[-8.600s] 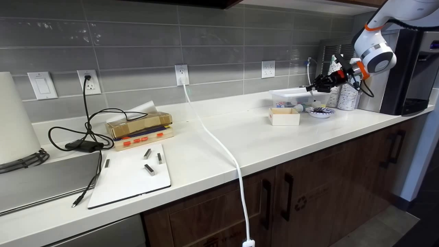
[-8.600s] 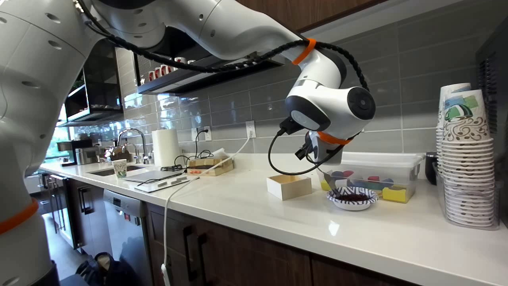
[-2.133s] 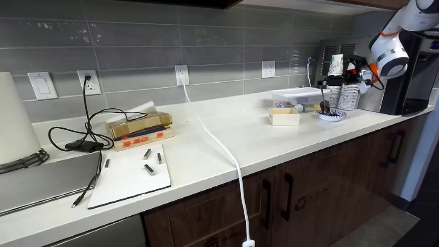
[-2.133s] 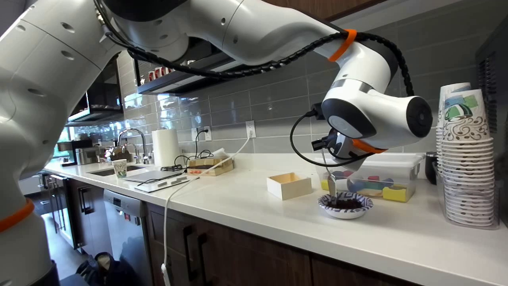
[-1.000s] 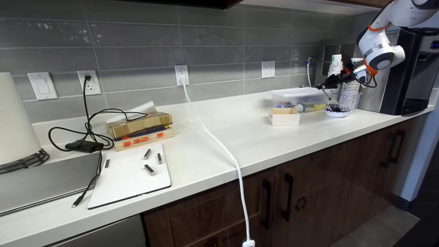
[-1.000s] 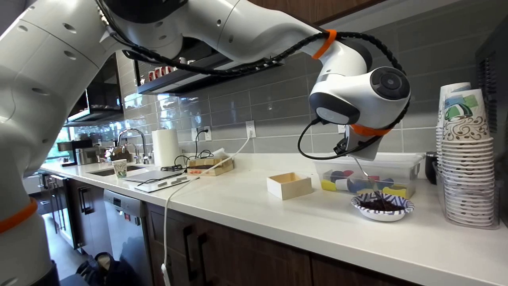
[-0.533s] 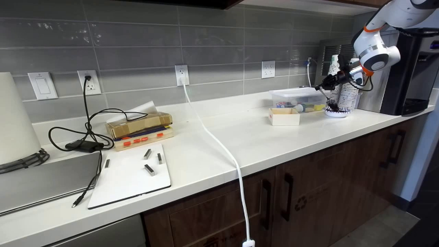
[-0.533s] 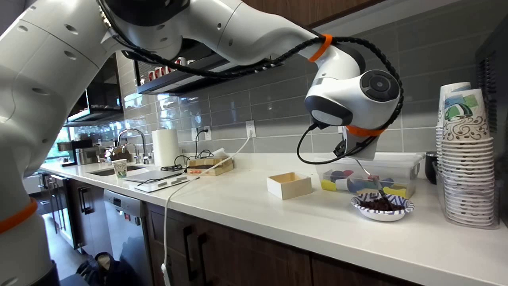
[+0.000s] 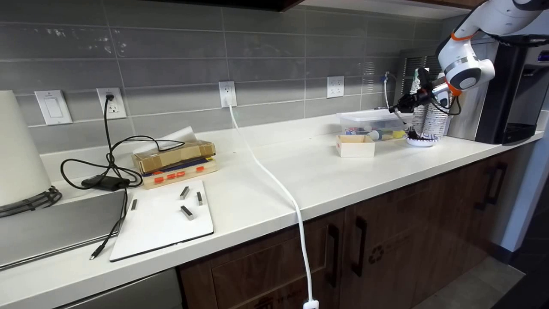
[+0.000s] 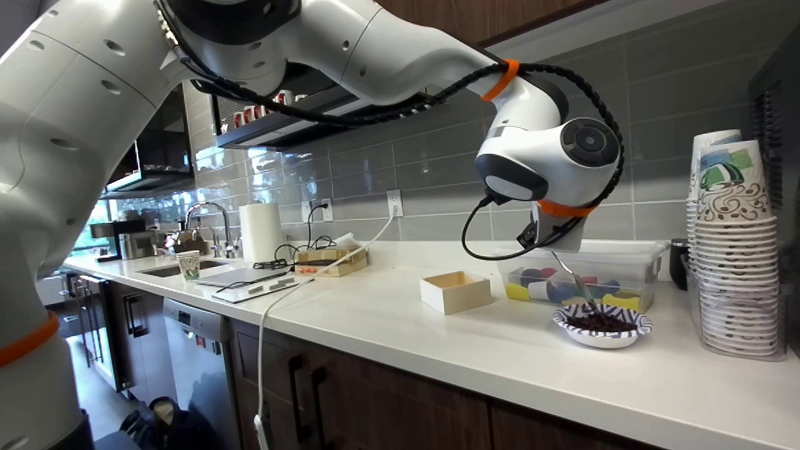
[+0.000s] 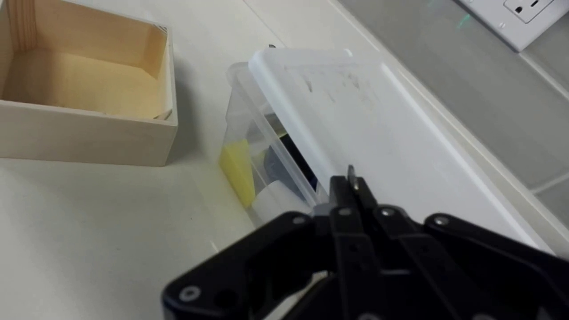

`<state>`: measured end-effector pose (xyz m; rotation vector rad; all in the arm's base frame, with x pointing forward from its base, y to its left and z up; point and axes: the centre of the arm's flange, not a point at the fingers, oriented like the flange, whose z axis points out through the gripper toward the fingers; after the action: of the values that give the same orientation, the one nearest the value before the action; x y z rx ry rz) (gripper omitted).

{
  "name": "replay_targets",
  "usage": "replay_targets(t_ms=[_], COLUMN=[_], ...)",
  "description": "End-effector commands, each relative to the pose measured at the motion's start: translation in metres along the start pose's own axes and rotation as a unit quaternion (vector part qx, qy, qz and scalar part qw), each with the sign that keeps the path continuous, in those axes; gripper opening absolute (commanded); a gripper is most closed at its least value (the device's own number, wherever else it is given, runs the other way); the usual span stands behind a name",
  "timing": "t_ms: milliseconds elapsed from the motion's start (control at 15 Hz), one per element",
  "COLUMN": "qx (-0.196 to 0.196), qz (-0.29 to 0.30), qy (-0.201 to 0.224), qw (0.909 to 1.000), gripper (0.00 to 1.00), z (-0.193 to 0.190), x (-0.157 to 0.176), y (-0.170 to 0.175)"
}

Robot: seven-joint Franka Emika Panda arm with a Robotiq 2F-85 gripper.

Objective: Use the cake spatula to stir the contents in the black and white bowl.

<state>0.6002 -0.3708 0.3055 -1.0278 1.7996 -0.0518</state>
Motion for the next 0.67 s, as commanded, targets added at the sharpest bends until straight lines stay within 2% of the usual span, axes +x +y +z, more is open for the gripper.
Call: replay_targets(t_ms=[0, 467, 600], qx=[-0.003, -0.055, -0.070], qz=[0.012, 0.031, 0.042], qy=[-0.006, -0.069, -0.075], qw=[0.9999, 0.9956, 0.9939], gripper=[0.01, 0.01, 0.01], z=[-0.0178, -0.0161, -0.0153], x=[-0.0161, -0.0224, -0.0198], y=[0.0028, 0.0039, 0.0068])
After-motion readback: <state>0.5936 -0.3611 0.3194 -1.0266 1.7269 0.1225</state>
